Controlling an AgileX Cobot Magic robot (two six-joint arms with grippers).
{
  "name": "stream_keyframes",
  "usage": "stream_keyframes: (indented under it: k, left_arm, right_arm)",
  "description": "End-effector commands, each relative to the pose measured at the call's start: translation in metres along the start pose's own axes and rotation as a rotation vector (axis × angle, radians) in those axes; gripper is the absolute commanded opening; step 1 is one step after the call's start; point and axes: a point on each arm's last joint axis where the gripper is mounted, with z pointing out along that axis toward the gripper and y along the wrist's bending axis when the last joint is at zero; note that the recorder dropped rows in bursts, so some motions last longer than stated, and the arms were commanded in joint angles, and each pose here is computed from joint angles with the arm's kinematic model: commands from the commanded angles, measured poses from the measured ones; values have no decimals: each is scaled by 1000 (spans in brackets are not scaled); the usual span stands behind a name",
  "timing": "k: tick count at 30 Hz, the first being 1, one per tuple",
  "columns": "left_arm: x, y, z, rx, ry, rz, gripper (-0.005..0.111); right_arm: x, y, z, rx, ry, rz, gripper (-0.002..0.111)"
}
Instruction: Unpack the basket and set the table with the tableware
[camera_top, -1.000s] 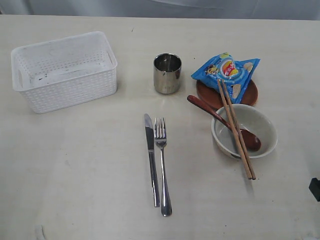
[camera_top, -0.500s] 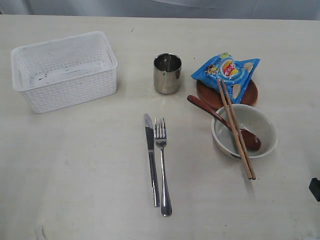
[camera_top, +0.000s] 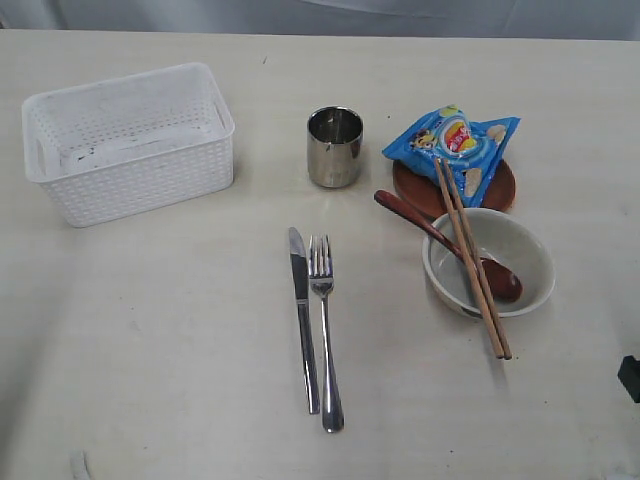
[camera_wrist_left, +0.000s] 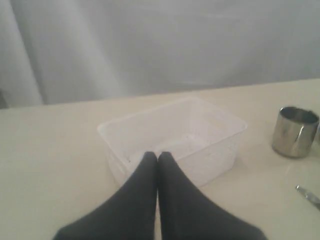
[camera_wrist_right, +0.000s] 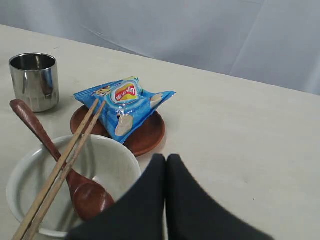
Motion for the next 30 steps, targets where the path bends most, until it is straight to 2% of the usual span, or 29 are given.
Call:
stream_keyframes:
  k: [1,4,6,30]
  left_arm:
    - [26,1,8,-27,29,-6,0]
    - [31,1,11,-32,7,-7,0]
    - [36,2,11,-37,55,-2,0]
    - [36,2,11,-39,63,3,0]
  right_arm:
    - [0,0,0,-6,-6,2,-1]
    - [0,0,0,-6,-6,2,-1]
    - [0,0,0,-6,-6,2,-1]
    - [0,0,0,-6,-6,2,-1]
